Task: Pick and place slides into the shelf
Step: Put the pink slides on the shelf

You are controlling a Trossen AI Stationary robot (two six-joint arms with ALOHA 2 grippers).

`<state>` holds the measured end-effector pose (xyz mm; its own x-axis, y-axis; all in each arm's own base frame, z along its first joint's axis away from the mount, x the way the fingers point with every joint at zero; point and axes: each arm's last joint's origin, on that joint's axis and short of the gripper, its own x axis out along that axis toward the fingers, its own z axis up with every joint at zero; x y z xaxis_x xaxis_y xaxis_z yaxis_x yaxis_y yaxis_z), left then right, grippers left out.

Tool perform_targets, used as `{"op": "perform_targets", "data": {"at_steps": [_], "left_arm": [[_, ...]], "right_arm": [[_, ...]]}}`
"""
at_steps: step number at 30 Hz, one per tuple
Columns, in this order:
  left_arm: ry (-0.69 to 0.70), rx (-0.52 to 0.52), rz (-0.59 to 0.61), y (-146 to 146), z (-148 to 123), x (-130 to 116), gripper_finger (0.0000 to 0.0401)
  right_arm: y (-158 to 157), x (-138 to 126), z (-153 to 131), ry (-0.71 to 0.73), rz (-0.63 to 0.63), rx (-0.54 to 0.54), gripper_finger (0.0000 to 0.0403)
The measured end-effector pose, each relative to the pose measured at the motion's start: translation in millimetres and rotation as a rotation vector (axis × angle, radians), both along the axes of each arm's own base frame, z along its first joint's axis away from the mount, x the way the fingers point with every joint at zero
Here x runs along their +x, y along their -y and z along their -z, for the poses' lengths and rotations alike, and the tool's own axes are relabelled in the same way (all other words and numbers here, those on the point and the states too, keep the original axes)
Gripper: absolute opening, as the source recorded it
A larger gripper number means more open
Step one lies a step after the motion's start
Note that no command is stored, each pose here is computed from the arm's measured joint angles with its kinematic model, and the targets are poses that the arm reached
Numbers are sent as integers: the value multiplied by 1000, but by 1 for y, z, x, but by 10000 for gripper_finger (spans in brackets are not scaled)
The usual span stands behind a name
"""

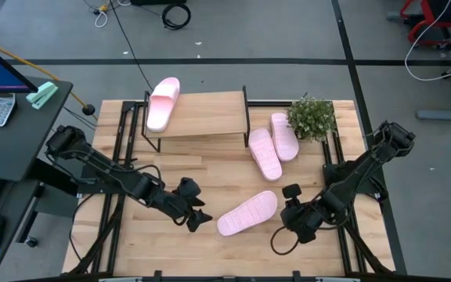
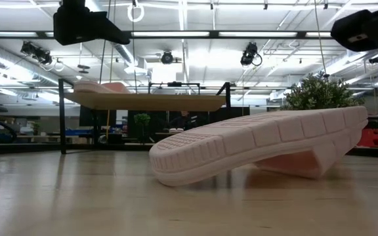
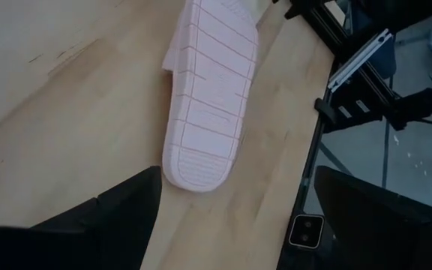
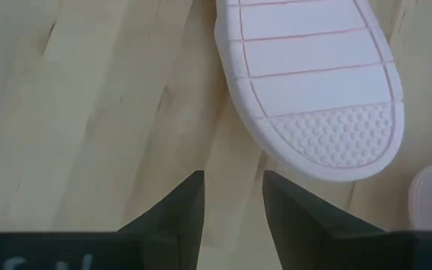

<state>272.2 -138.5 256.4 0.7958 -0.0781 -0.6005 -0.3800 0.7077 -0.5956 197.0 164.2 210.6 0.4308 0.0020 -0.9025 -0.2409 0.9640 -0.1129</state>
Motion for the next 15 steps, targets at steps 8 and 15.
{"op": "perform_targets", "data": {"at_steps": [8,15], "left_arm": [[9,25,-41,-8,0,4,355],[11,67,-39,-16,0,7,355]], "right_arm": [[22,-19,-5,-69,256,-108,129],[38,-21,-16,-69,255,-143,122]]}}
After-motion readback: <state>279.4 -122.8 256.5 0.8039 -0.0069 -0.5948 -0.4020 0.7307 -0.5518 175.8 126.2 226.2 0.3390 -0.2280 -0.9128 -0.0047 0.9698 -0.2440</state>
